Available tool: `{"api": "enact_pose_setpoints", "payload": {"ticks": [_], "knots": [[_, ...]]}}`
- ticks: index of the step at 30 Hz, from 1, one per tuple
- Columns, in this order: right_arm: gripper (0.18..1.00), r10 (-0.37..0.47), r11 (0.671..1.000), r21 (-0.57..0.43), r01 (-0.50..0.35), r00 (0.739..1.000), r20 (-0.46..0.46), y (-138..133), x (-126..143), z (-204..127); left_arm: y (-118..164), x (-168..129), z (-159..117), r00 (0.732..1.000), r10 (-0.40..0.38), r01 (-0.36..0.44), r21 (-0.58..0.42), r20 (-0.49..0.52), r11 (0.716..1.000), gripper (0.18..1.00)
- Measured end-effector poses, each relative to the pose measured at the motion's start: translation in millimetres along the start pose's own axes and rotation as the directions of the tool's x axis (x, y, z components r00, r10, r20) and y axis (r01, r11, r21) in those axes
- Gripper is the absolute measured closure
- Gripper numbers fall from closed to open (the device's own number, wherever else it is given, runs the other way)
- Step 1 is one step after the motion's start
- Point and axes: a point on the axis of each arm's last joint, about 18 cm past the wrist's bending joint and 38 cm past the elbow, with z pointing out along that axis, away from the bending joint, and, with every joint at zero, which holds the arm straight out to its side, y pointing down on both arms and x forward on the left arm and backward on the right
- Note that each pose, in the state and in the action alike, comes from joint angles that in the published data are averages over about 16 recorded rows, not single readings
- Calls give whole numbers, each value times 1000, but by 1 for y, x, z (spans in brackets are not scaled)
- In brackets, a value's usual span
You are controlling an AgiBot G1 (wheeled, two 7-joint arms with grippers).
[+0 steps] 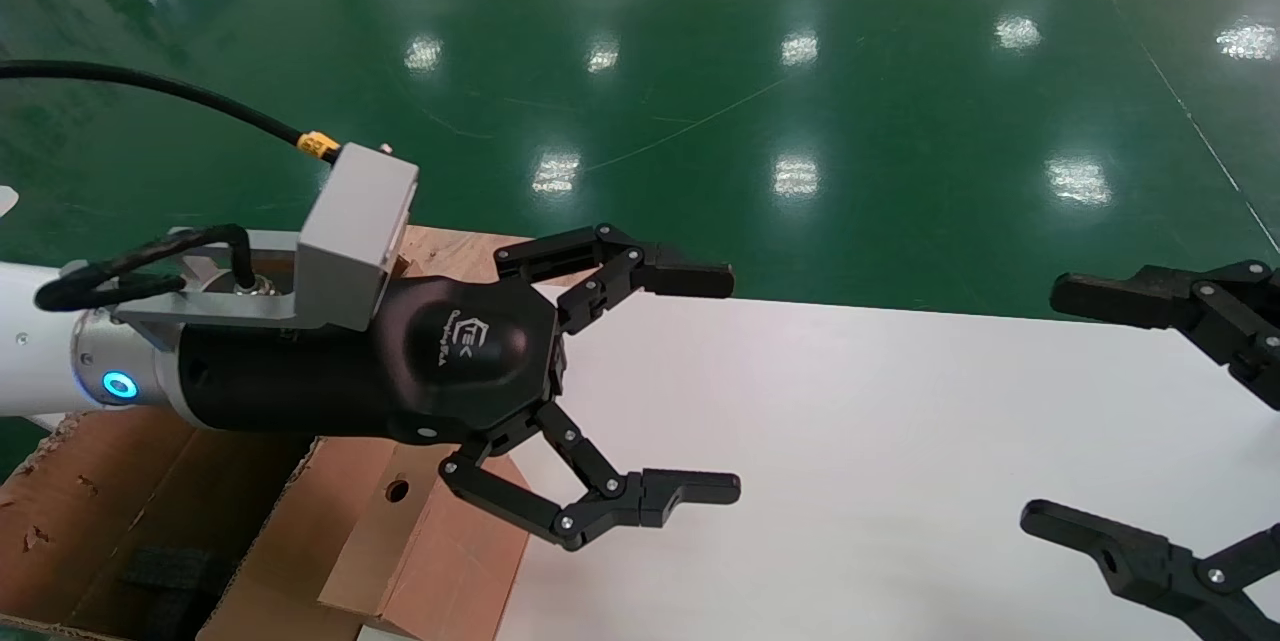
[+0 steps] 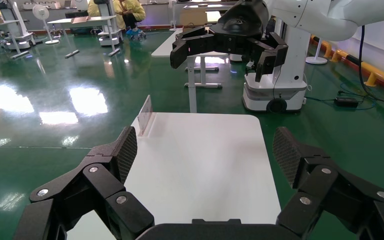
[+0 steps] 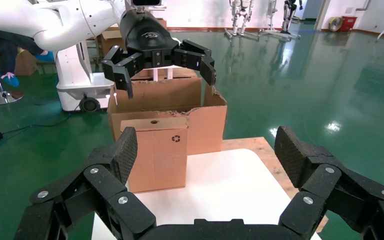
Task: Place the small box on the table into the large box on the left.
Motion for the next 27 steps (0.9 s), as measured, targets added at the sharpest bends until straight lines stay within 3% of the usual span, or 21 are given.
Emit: {"api": "enact_pose_setpoints", "payload": {"ticks": [27], "knots": [[198,0,1000,0,0,1000,0,0,0,0,0,0,0,1000,0,0,0,0,1000,183]]}}
